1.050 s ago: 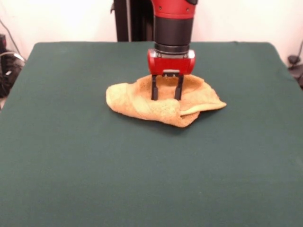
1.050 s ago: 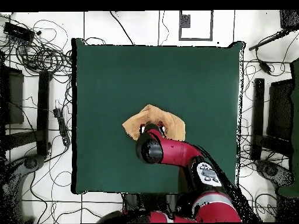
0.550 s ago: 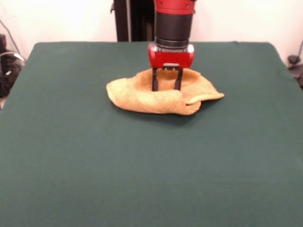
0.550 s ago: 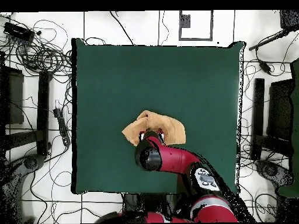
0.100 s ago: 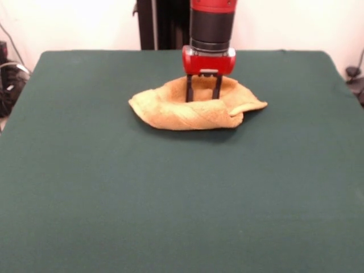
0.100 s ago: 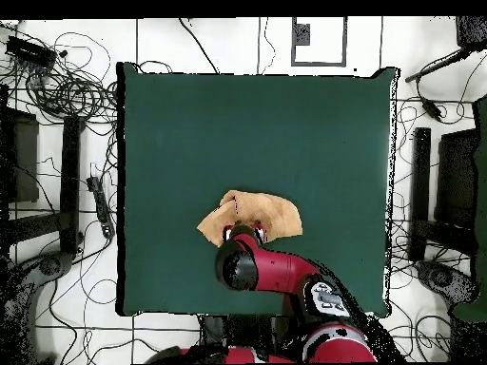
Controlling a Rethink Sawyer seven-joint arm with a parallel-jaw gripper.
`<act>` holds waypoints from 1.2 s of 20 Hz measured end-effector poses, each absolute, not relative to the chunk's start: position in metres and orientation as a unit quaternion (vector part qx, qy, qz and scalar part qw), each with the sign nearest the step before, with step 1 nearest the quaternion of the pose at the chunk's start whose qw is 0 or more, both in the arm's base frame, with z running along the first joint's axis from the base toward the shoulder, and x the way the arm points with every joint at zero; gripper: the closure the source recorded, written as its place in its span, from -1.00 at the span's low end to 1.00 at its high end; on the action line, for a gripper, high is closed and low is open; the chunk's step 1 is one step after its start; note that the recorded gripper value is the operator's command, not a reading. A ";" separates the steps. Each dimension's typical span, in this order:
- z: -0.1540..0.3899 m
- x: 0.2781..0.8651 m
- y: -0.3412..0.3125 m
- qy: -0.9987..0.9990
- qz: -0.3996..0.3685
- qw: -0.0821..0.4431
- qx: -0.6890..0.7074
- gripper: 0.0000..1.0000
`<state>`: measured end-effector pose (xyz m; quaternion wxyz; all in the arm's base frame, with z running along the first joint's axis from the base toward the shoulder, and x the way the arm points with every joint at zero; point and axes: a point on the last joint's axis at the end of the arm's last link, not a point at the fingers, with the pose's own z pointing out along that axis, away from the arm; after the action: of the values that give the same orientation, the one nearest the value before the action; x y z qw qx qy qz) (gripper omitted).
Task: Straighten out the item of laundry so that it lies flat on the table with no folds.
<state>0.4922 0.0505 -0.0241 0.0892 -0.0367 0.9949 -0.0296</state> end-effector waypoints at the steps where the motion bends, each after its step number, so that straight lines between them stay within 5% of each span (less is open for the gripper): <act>1: -0.024 0.490 0.051 0.995 -0.030 0.087 -0.037 -1.00; 24: -0.024 0.426 0.052 0.999 -0.027 0.028 -0.030 -1.00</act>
<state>0.4264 0.0522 -0.0245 0.0278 -0.0298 0.9988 -0.0271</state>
